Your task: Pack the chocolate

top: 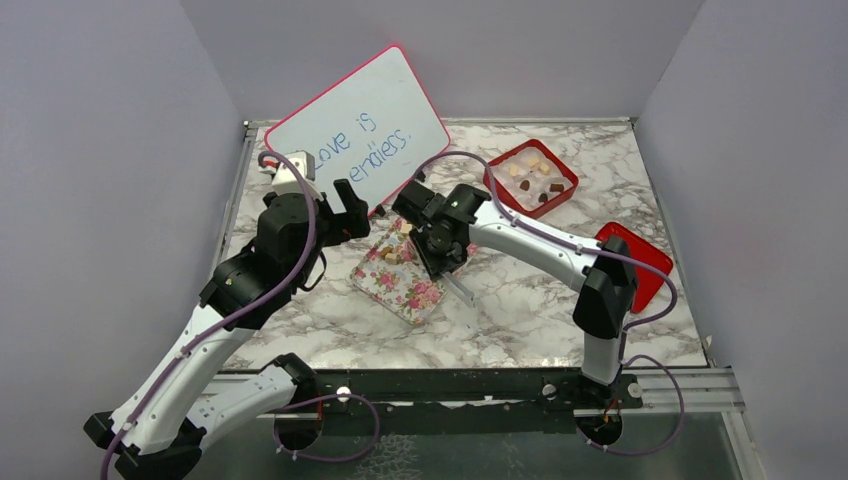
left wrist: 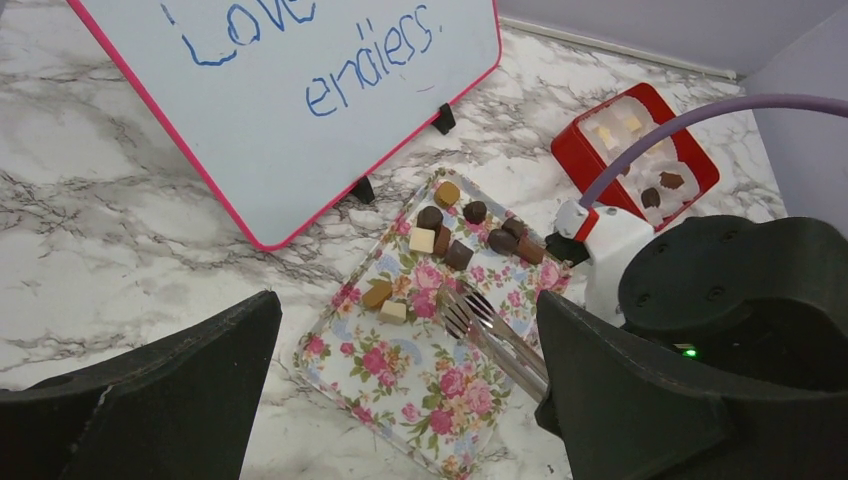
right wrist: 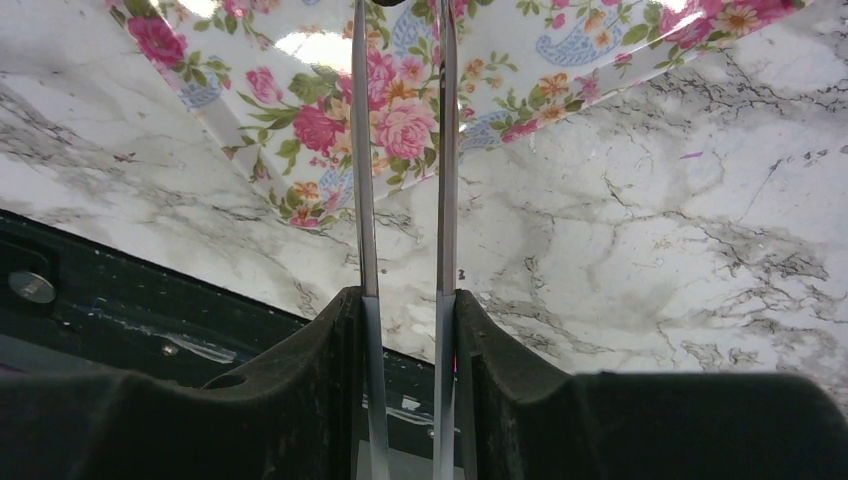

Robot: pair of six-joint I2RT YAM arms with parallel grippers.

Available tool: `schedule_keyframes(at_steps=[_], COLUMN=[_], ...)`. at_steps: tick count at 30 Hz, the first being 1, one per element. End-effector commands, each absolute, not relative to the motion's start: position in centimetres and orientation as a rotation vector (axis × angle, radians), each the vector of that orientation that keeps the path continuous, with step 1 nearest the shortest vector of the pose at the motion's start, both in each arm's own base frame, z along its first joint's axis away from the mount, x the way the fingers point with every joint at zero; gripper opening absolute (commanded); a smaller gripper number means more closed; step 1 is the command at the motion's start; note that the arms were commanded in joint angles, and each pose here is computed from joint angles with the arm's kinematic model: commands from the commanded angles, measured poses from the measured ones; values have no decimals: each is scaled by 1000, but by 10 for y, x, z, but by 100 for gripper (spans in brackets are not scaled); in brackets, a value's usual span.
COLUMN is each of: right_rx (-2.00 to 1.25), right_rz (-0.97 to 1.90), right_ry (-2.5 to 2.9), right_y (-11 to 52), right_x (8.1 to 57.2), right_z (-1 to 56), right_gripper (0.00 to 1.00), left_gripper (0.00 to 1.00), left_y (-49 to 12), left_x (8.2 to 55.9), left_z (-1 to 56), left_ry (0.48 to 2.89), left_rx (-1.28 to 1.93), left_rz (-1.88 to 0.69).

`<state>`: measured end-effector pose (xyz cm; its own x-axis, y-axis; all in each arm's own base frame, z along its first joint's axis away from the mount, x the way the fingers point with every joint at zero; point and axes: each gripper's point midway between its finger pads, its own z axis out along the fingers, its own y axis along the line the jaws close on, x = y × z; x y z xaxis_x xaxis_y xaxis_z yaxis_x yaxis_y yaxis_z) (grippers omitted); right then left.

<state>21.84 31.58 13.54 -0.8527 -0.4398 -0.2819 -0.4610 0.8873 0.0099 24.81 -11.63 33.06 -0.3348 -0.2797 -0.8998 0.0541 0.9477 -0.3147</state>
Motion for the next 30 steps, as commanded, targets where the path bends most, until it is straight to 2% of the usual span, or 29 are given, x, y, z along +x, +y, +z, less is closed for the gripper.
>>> schedule_keyframes(at_steps=[1,7,23,30], right_rx=[-591,-507,-146,-8], right_rz=[215,229,301,285], right_ry=[2690,2656,2531,2495], right_y=[319,300,213,177], right_x=[233,251,348,394], right_z=[176,195,244,242], right_gripper=[24,24,24,24], left_gripper=[99,99,99,99], left_y=[-118,-121,-145,-155], left_x=[251,251,249,249], left_z=[326,323,325,330], left_ry=[1902,1913,1952,1962], left_rx=[-152,-153,-70,-60], left_rz=[-330,-340,-442,-490])
